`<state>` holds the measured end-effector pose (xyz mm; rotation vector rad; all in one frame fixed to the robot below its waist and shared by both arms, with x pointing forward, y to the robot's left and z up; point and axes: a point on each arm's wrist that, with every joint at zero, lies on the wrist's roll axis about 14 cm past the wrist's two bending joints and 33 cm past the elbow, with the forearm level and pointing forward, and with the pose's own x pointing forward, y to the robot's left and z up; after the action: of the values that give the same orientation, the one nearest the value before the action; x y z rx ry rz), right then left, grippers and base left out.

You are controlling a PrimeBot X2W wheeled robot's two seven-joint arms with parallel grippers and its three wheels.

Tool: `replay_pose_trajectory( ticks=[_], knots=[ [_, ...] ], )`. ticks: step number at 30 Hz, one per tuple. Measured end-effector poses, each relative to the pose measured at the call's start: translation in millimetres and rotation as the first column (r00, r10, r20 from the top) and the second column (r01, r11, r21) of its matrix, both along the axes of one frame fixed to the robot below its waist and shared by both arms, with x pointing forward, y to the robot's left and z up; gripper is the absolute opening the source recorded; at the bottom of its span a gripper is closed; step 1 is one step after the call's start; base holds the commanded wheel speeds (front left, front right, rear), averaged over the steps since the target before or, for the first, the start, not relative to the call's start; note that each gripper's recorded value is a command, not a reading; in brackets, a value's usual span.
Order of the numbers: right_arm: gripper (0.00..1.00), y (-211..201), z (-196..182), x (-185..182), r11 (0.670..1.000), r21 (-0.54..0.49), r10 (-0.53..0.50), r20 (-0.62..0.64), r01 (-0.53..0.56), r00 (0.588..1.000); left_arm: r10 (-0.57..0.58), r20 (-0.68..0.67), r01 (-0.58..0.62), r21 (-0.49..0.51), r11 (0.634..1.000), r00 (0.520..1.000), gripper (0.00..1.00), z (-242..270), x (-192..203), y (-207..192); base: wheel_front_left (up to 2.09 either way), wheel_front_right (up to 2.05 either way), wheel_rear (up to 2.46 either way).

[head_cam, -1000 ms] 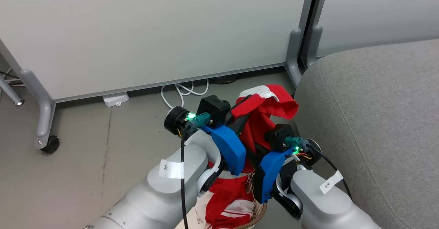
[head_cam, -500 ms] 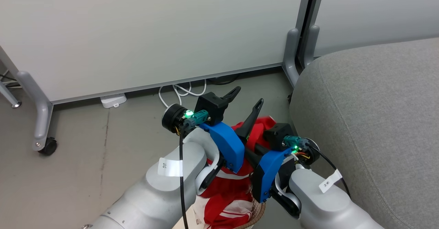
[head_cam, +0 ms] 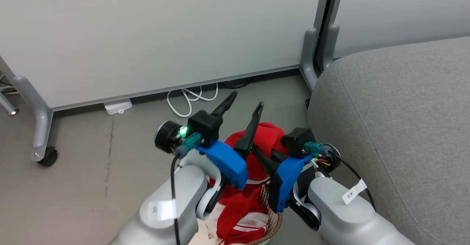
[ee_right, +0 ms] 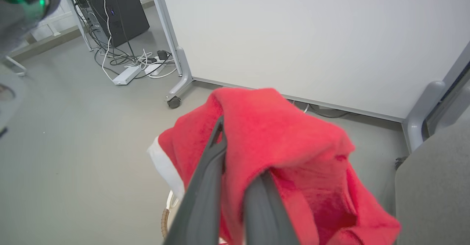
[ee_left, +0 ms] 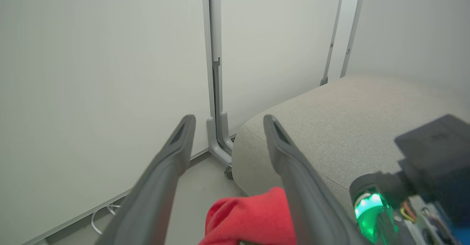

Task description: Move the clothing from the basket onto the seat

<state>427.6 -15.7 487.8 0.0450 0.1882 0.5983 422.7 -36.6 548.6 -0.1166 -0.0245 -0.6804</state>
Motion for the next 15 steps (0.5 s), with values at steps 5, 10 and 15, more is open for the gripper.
replay_pose_trajectory(
  ticks=[5,10,15],
  knots=[
    [0.00,0,2,-1,1.000,0.005,0.002,0.010,-0.002,1.000,0.058,0.004,-0.057,-0.020,0.998,0.998,1.00,-10,-9,20,0.00,0.00,0.00],
    [0.00,-2,3,-1,1.000,0.007,-0.001,0.014,0.001,1.000,0.123,-0.016,-0.123,-0.019,0.992,0.992,1.00,-27,-17,44,0.00,0.00,0.00],
    [0.00,-4,4,-1,1.000,0.010,-0.008,0.018,0.008,1.000,0.200,-0.033,-0.200,-0.013,0.980,0.979,1.00,-40,-21,72,0.00,0.00,0.00]
  ],
)
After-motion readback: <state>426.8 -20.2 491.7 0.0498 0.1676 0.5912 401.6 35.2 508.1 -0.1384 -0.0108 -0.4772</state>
